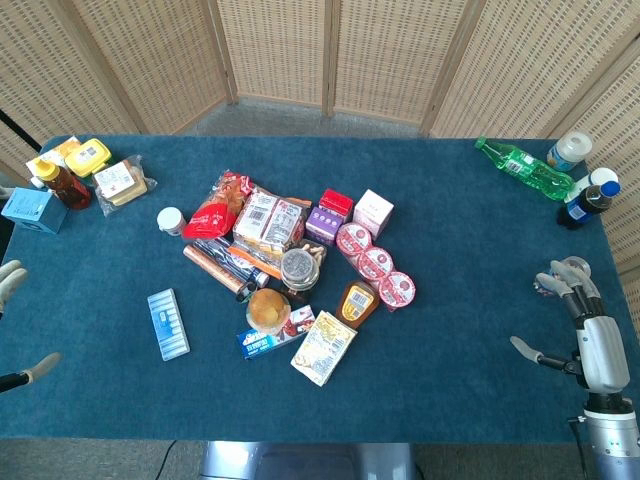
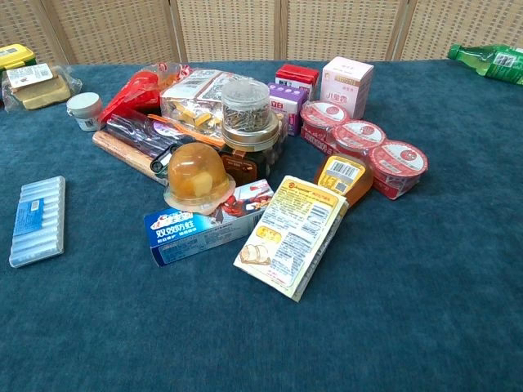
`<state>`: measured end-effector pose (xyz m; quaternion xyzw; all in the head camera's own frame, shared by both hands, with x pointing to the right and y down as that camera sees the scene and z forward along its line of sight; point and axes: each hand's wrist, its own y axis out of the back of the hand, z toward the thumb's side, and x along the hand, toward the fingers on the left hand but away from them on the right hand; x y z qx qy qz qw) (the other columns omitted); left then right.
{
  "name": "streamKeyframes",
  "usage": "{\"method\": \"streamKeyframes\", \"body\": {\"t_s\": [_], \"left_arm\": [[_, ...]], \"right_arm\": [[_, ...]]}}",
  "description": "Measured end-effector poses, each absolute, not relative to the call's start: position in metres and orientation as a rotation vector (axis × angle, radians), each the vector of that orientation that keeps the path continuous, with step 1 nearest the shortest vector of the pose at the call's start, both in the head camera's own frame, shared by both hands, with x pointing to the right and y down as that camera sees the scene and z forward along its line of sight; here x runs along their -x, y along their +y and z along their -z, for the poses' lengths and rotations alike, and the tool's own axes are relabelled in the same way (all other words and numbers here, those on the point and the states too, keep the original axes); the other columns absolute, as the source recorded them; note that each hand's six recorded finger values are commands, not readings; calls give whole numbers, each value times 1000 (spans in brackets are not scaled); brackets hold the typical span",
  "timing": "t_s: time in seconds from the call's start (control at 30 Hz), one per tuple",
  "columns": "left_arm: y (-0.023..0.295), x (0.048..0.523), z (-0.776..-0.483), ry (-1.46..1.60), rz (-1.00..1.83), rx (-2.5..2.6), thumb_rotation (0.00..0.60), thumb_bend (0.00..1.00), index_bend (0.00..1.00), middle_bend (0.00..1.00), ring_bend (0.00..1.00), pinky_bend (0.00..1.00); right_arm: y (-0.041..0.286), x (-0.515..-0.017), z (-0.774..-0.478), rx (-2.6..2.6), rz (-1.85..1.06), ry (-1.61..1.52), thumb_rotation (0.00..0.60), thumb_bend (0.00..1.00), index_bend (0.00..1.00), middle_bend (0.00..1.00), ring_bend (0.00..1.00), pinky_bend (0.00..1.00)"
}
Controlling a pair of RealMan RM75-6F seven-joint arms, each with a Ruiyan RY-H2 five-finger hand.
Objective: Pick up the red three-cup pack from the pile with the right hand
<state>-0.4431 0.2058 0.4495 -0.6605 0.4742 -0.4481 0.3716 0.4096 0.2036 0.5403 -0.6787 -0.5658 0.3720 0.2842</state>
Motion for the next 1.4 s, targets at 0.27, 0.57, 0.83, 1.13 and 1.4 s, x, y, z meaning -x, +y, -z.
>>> {"method": "streamKeyframes", "body": {"t_s": [0.27, 0.57, 0.83, 1.13, 1.4], "left_arm": [[206, 444, -449, 1223, 1150, 1689, 600, 127, 0, 0, 0, 0], [204, 446, -452, 1223, 1167, 1685, 600, 127, 0, 0, 0, 0], [202, 449, -454, 1228, 1179, 1677, 600, 128, 0, 0, 0, 0], [201, 449, -458, 1219, 1196, 1680, 600, 127, 0, 0, 0, 0], [201, 449, -461, 1215, 1210, 1677, 600, 126, 0, 0, 0, 0]], "right_arm": [[203, -406, -545, 1832, -1001, -1519, 600, 0, 178, 96, 60, 13], [194, -371, -561, 1921, -1043, -1476, 600, 0, 0, 0, 0, 0], [173, -321, -579, 1981, -1083, -1405, 600, 0, 0, 0, 0, 0], [175, -272, -608, 2057, -1125, -1381, 600, 0, 0, 0, 0, 0], [167, -256, -637, 2058, -1165, -1347, 600, 0, 0, 0, 0, 0]]}}
